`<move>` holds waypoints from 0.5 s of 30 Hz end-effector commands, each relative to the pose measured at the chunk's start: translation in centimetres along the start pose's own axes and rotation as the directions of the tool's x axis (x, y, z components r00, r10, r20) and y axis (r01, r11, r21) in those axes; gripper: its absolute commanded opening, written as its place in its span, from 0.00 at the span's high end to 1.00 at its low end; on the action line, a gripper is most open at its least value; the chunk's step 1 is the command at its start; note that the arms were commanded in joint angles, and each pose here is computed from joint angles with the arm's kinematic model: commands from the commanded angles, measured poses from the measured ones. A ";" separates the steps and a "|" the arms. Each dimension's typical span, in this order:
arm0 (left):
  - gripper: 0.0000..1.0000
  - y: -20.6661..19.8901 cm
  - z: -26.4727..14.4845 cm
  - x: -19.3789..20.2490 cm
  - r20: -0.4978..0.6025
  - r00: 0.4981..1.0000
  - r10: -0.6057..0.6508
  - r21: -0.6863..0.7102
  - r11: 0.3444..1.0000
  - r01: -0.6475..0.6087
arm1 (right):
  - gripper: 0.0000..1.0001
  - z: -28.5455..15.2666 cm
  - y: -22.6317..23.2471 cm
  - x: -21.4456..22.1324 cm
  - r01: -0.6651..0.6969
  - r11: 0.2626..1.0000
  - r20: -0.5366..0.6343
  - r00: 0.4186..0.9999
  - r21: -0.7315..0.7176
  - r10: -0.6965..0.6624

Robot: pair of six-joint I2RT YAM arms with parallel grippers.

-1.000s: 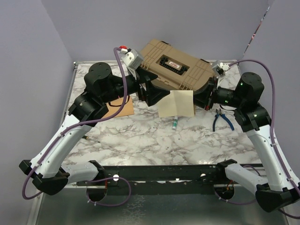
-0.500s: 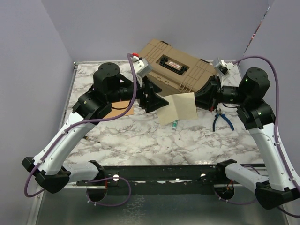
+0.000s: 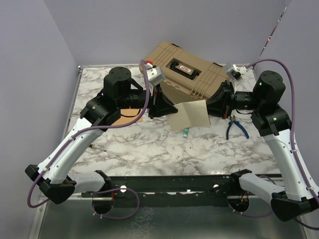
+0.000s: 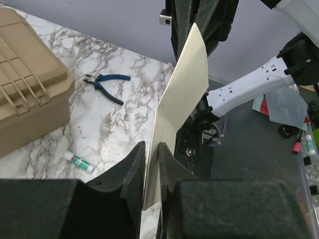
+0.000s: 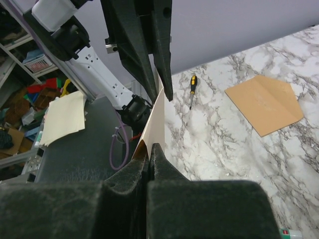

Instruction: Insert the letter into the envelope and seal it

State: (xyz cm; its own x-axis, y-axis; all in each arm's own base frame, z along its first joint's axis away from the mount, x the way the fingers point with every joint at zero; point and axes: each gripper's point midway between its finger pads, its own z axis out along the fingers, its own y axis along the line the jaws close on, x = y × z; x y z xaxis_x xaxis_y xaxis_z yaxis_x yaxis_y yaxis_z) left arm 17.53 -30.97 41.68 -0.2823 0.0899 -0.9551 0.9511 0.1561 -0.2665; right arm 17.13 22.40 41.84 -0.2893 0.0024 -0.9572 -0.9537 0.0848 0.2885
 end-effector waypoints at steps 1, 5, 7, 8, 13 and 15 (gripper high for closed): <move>0.83 -0.1 0.4 1.3 -0.040 0.999 -0.029 0.045 0.998 0.031 | 1.00 -0.2 1.4 0.3 0.013 0.999 -0.011 1.000 -0.048 -0.014; 0.85 -0.2 0.5 1.3 -0.040 0.999 -0.026 0.053 0.998 0.028 | 1.00 -0.3 1.7 0.2 0.021 0.999 -0.009 1.000 -0.050 -0.021; 0.92 -0.3 0.5 1.2 -0.037 0.999 -0.019 0.058 0.998 0.021 | 1.00 -0.3 1.8 0.2 0.022 0.998 -0.008 1.000 -0.051 -0.022; 0.98 -0.3 0.4 1.2 -0.034 0.999 -0.014 0.060 0.998 0.016 | 1.00 -0.4 1.9 0.2 0.022 0.998 -0.009 1.000 -0.051 -0.022; 1.00 1.0 0.0 0.6 -0.001 1.000 0.017 -0.038 0.999 -0.017 | 0.73 -0.5 1.4 0.5 -0.001 1.000 -0.018 1.000 0.007 0.001; 1.00 2.9 -0.5 0.2 0.028 0.999 0.029 -0.165 0.986 -0.024 | 0.52 -0.8 1.1 0.4 0.001 0.998 -0.025 1.000 0.058 0.000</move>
State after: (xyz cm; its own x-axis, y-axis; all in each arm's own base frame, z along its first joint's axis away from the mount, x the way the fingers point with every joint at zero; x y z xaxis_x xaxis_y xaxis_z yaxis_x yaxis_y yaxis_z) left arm 17.67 -31.34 40.40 -0.3041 0.1144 -0.9457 0.9468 0.1460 -0.2868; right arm 16.30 22.16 41.70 -0.2961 -0.0078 -0.9551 -0.9521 0.0822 0.2945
